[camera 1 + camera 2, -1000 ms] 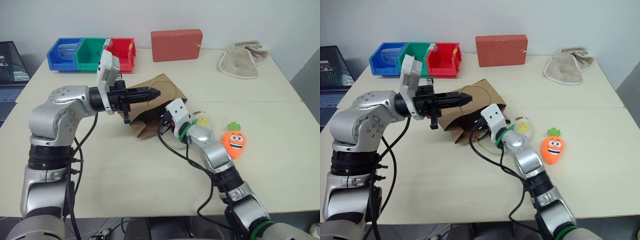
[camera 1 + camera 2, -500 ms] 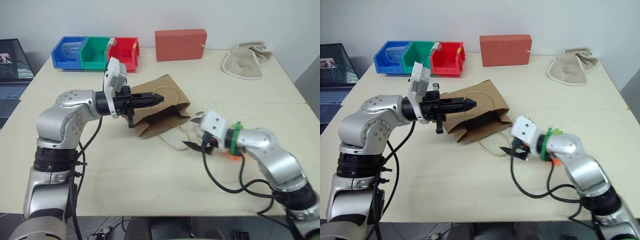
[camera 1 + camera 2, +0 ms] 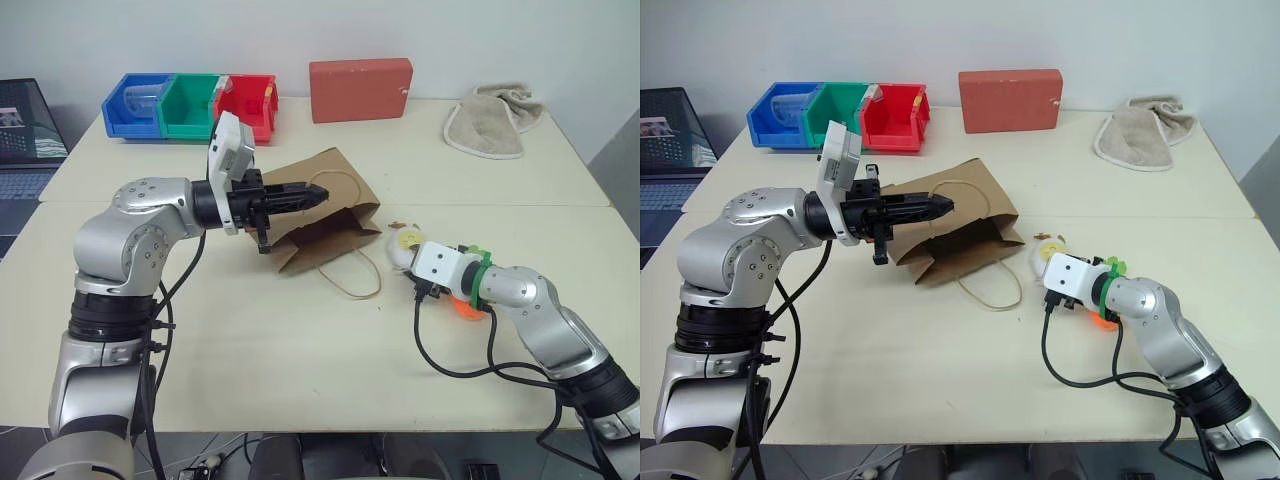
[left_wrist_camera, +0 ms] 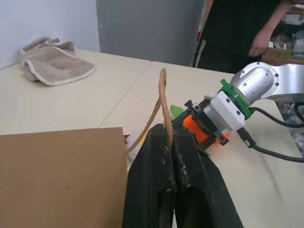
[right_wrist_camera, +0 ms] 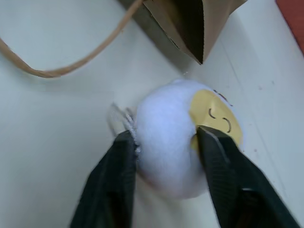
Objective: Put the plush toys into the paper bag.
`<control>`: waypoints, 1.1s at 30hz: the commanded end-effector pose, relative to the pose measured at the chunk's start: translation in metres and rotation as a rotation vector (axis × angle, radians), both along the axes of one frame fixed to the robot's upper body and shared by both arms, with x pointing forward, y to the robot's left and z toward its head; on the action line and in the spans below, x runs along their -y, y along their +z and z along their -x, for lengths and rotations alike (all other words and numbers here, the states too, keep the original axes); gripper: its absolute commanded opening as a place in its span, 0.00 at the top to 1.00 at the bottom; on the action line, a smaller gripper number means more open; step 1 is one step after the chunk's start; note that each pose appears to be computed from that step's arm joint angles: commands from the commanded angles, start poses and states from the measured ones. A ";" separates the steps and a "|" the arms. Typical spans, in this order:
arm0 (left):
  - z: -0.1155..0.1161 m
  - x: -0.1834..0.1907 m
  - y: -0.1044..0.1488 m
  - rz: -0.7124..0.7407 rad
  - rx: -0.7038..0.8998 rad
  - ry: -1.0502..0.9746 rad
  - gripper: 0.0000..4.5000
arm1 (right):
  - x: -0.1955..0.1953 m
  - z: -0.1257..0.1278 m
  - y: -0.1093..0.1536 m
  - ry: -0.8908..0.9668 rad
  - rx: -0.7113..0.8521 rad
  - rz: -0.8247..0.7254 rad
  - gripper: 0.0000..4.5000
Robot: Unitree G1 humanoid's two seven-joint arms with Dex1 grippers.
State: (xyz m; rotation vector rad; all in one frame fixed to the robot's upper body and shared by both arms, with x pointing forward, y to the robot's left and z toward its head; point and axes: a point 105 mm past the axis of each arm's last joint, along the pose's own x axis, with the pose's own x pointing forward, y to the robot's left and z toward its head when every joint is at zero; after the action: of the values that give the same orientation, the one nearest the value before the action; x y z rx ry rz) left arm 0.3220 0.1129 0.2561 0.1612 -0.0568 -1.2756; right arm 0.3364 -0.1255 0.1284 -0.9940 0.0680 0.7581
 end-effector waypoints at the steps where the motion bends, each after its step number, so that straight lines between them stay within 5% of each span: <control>1: 0.005 -0.002 0.017 0.013 0.061 -0.006 1.00 | 0.004 -0.005 0.010 -0.001 0.070 0.021 0.86; 3: 0.005 -0.002 0.018 0.017 0.060 -0.005 1.00 | 0.006 -0.006 0.016 0.002 0.081 0.006 0.99; 7: 0.005 -0.002 0.020 0.023 0.058 -0.006 1.00 | 0.006 -0.001 0.033 0.026 0.048 -0.068 0.99; 14: 0.005 0.001 0.029 0.067 0.046 -0.025 1.00 | -0.042 0.071 0.095 0.412 -0.213 -0.315 0.99; 26: 0.012 -0.003 0.040 0.123 -0.011 -0.085 1.00 | -0.096 0.014 0.085 0.299 -0.107 -0.378 0.99; 33: 0.012 0.001 0.036 0.131 -0.022 -0.092 1.00 | -0.133 0.001 0.075 0.296 -0.113 -0.394 0.99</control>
State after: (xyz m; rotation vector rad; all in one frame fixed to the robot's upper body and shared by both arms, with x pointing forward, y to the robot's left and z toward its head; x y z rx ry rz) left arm 0.3154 0.1127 0.2823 0.0284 -0.0837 -1.3436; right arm 0.3345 -0.0015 0.1918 -0.5648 -0.0676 1.0696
